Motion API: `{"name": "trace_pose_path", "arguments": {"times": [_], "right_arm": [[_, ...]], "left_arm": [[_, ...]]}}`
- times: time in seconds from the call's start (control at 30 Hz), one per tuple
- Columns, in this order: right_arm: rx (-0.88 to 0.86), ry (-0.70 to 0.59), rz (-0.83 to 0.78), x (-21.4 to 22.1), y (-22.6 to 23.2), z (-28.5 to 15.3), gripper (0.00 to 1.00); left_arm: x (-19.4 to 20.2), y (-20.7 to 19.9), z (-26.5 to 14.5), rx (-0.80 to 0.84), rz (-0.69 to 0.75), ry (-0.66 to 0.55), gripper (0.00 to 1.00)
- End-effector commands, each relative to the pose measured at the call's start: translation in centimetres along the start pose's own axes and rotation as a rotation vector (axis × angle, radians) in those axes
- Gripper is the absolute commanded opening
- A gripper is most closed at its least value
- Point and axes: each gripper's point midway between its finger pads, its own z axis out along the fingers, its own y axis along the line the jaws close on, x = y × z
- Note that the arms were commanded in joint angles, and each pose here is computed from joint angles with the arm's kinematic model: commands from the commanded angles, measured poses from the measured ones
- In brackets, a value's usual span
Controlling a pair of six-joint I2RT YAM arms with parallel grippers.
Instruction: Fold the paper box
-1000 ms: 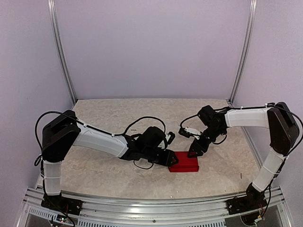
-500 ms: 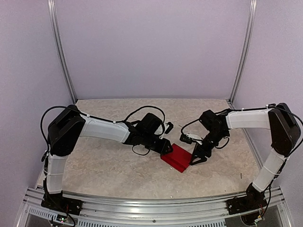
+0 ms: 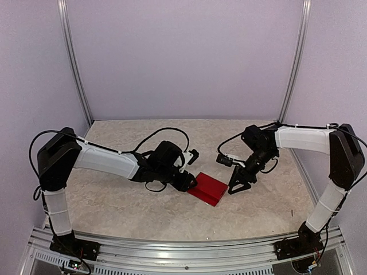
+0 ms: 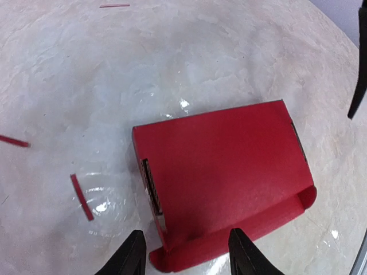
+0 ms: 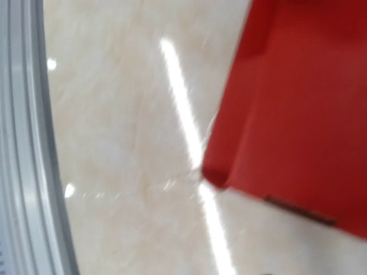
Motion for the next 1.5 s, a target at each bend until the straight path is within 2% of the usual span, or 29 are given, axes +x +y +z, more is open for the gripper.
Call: {"name": "trace_pose_path", "arguments": {"times": [0.0, 0.1, 0.23, 0.4, 0.53, 0.77, 1.0, 1.47], "right_arm": [[0.113, -0.052, -0.032, -2.3, -2.1, -1.6, 0.54], [0.173, -0.072, -0.019, -3.3, -4.6, -1.0, 0.54], [0.213, -0.097, 0.007, -4.6, -7.1, 0.0, 0.54], [0.198, -0.095, 0.029, -5.0, -8.7, 1.3, 0.54], [0.180, -0.090, 0.058, -4.5, -8.8, 2.1, 0.54], [0.124, -0.074, 0.118, -2.5, -7.5, 3.1, 0.52], [0.098, -0.088, 0.144, -1.5, -6.5, 3.6, 0.48], [0.040, -0.080, 0.152, -0.7, -5.3, 4.2, 0.46]], "left_arm": [[-2.3, 0.9, -4.0, -0.070, -0.042, -0.177, 0.50], [-0.7, 1.0, -4.0, -0.060, -0.145, -0.160, 0.52], [1.8, 1.3, -2.5, -0.050, -0.335, -0.110, 0.49], [4.4, 1.8, -1.3, -0.055, -0.441, -0.087, 0.47], [4.5, 0.8, -0.5, 0.007, -0.426, -0.081, 0.41], [5.0, -0.1, 0.6, 0.065, -0.379, -0.054, 0.23], [4.9, -0.2, 1.0, 0.020, -0.296, -0.068, 0.08], [4.7, 0.6, 1.6, -0.111, -0.180, -0.050, 0.02]]}}
